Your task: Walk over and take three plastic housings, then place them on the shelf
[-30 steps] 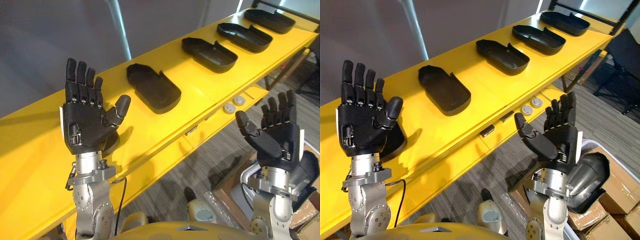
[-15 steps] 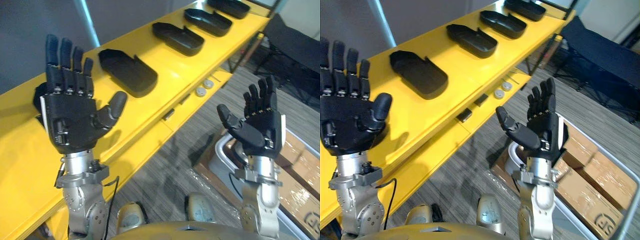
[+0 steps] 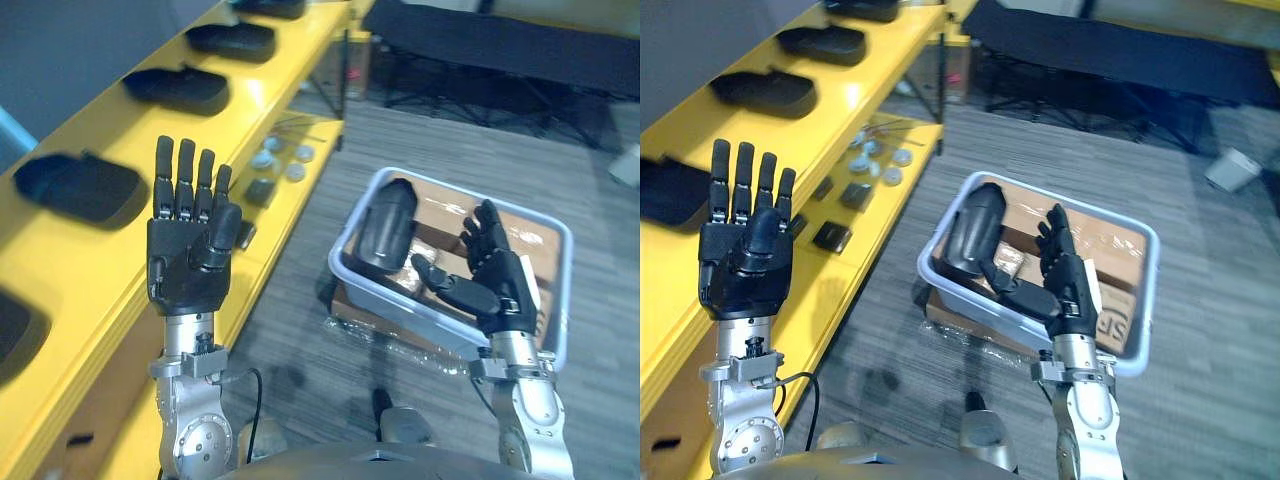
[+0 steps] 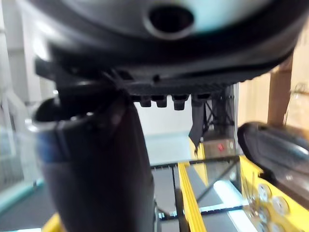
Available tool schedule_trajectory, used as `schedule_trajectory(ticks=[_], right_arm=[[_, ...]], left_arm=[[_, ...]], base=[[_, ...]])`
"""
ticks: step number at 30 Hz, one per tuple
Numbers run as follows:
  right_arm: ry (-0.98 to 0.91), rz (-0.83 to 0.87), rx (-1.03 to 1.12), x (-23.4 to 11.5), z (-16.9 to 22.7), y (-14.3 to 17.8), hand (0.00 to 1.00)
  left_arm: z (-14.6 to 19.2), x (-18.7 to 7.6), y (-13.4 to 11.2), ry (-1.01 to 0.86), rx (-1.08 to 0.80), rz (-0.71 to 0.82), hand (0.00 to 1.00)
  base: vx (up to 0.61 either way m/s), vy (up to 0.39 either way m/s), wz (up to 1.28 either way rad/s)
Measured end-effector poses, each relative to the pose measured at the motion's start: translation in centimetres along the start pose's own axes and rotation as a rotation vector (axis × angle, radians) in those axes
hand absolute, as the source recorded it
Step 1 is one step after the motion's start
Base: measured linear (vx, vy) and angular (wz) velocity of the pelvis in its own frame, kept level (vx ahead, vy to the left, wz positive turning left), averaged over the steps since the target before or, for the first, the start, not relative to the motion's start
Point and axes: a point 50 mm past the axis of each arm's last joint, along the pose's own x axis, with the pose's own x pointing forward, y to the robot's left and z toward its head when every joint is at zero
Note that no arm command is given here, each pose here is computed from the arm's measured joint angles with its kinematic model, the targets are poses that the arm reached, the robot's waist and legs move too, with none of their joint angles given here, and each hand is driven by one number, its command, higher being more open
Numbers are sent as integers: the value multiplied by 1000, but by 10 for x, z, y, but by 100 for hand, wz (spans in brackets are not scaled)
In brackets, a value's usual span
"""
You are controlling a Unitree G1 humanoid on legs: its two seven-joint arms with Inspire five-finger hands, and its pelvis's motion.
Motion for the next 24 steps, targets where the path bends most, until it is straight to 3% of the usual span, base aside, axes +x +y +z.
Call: schedule_trajectory(ticks=[9,17,24], right_arm=[[170,-165,-48,-9,-32,-3,100],[48,-440,-31,69,-22,-36,100],[-23,-462,-87,147,25,-64,100]], left_arm=[[-30,1,-6,168,-27,-76,100],[-34,29,-13,225,103,-225,100],[-60,33,0,363,425,-168,100]], base=[[-18,75,-46],[-185,87,-14],[-56,-8,29]])
